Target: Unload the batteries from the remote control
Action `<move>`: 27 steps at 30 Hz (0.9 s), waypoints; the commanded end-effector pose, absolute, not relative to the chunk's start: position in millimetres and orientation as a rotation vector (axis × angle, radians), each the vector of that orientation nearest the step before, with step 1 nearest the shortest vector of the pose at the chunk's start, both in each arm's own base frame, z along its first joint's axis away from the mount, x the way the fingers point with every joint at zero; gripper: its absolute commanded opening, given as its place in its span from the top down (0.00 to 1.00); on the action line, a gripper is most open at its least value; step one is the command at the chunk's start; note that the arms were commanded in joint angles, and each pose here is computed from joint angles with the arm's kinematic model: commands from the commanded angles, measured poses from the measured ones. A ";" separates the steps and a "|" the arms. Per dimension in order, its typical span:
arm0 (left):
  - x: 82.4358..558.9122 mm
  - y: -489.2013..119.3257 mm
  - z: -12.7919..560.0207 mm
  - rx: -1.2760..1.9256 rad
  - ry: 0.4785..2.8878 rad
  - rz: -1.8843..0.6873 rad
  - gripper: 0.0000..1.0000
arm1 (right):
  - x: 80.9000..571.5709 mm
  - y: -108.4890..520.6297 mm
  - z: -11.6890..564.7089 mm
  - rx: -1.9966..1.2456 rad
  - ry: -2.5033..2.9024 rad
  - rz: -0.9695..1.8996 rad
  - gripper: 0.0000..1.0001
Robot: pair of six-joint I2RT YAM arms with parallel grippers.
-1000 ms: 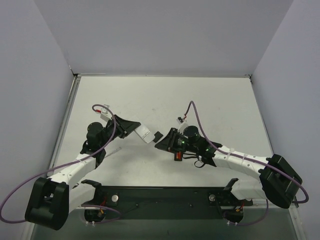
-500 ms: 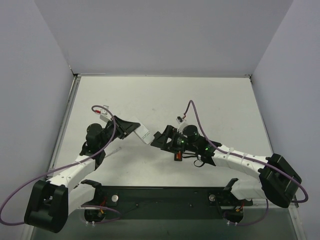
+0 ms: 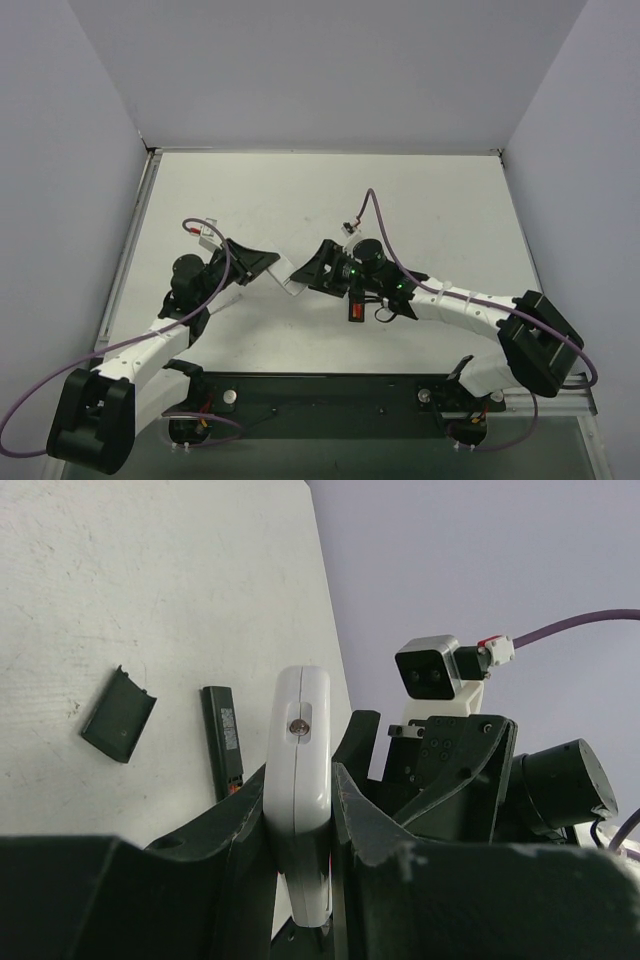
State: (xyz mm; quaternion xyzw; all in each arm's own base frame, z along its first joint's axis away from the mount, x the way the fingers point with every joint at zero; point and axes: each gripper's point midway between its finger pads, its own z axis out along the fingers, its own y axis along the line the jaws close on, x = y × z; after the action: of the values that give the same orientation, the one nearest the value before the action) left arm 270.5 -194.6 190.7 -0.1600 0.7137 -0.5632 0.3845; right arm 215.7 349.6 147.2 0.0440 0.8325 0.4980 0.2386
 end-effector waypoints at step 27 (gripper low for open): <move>282.6 -197.8 212.5 -0.355 1.768 -1.452 1.00 | 201.9 333.8 131.5 0.118 2.272 1.409 0.76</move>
State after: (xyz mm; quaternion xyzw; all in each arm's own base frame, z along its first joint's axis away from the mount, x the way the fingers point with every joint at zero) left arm 270.8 -194.5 170.9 -0.1697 0.7317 -0.5515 0.3629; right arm 203.5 339.7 125.1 0.0545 0.8349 0.5022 0.2184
